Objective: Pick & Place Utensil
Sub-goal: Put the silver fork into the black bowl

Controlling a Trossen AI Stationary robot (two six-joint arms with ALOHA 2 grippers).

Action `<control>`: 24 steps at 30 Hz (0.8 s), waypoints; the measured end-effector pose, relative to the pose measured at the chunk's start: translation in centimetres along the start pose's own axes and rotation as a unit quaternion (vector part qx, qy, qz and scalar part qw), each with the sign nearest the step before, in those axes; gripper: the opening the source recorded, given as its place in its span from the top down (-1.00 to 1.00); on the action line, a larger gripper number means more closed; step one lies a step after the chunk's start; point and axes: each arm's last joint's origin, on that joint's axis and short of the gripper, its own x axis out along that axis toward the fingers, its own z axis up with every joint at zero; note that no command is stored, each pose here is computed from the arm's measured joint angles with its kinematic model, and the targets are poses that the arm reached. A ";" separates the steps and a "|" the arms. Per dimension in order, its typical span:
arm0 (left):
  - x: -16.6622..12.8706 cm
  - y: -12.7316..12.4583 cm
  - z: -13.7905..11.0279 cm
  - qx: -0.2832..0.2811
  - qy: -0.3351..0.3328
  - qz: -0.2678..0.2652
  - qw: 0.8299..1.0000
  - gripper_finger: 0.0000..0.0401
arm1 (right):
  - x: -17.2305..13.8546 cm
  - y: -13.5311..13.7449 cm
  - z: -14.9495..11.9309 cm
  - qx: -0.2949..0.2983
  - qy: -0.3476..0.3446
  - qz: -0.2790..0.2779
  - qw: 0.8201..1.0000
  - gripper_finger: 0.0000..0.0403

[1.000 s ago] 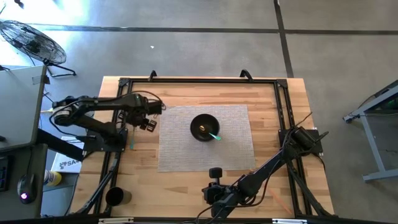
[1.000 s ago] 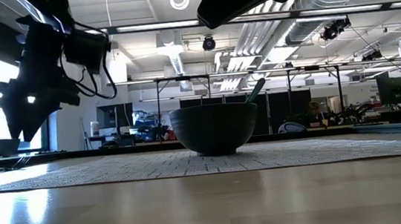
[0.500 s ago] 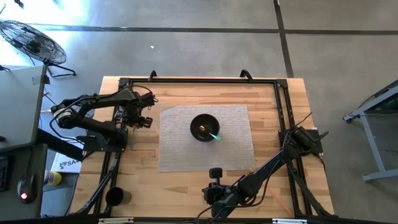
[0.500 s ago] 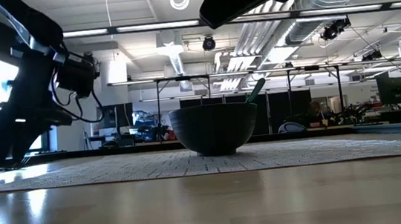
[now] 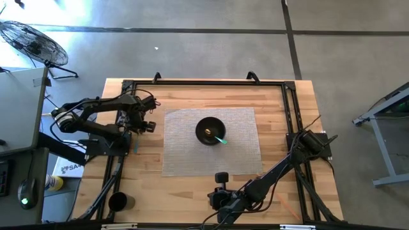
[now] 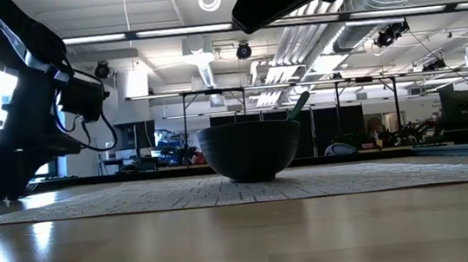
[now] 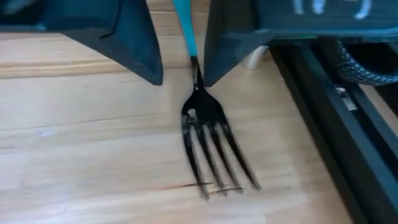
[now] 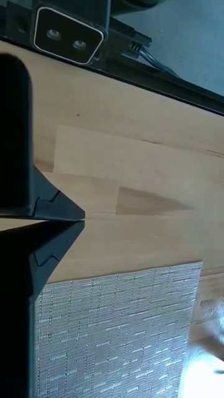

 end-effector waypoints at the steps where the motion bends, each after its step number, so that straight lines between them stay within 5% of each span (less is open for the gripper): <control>1: 0.0 -0.1 0.0 0.003 -0.001 -0.004 1.000 0.53 | 0.0 0.0 0.0 0.000 0.000 0.000 1.000 0.99; 9: 0.1 -0.4 0.3 0.011 -0.012 -0.026 1.000 0.96 | 0.0 0.0 0.0 0.000 0.001 0.000 1.000 0.98; 24: -0.7 -3.0 -1.0 0.088 -0.072 0.004 0.994 0.95 | -1.3 0.6 -1.4 -0.012 0.042 -0.020 0.999 0.99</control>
